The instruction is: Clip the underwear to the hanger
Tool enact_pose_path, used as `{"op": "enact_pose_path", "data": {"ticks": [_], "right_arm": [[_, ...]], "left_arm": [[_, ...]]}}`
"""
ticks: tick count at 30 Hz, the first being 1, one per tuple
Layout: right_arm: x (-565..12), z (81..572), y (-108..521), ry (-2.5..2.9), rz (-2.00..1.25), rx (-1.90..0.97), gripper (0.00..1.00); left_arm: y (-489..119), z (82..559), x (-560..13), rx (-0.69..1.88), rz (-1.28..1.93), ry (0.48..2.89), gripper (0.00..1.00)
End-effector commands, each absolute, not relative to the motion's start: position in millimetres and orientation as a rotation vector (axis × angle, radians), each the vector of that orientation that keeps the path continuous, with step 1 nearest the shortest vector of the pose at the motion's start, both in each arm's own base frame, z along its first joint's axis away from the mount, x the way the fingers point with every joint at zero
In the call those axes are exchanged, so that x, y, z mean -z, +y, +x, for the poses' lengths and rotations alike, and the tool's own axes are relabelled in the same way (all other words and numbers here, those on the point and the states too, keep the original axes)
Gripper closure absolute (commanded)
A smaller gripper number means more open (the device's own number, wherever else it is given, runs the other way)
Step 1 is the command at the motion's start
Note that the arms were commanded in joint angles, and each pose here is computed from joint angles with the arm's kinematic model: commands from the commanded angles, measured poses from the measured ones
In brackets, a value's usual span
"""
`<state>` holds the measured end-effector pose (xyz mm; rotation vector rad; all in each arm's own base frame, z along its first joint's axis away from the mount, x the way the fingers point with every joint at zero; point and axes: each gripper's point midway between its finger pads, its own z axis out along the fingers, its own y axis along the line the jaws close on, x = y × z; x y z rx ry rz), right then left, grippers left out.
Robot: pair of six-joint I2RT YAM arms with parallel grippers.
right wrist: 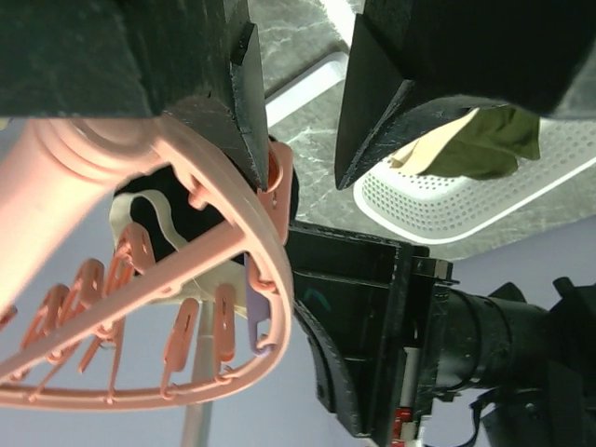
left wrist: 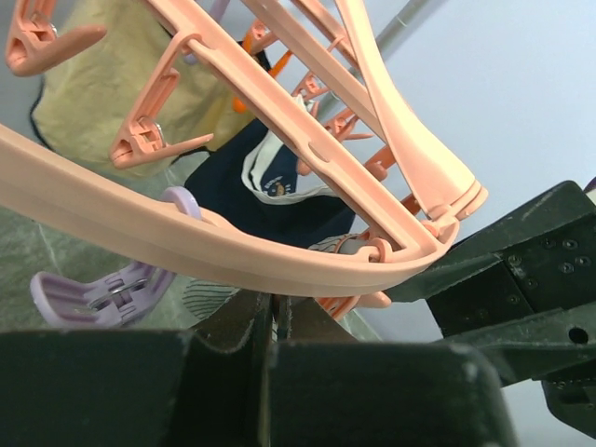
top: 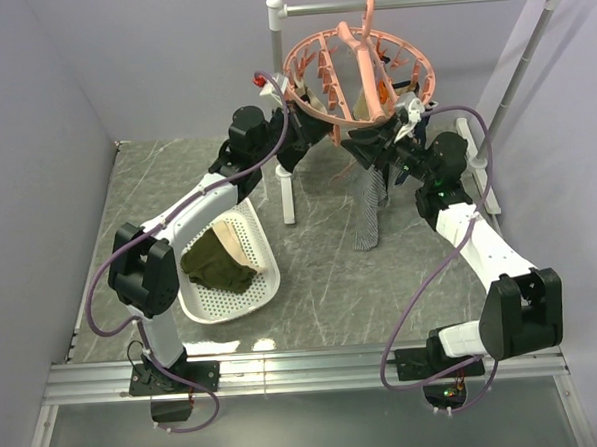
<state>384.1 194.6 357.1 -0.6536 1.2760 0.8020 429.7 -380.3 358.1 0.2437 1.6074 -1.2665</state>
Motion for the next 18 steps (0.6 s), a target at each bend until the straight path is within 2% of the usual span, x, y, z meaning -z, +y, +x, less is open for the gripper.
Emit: {"op": "enact_pose_path", "data": {"ticks": [1,13,18], "right_arm": [[-375.3,374.4,202.7,1.156,-0.729,-0.744,0.58],[-358.2,400.7,202.6,1.187,-0.716,-0.621,0.55],[-363.2,392.1,194.1,1.187,-0.69,-0.582,0.45]], "left_arm": [[-383.9,408.4,-409.5,1.346,0.314,1.485,1.0],[-385.7,406.3,-411.4,1.375,0.32,1.475,1.0],[-383.4,410.1,-406.7,1.364,0.303,1.491,1.0]]}}
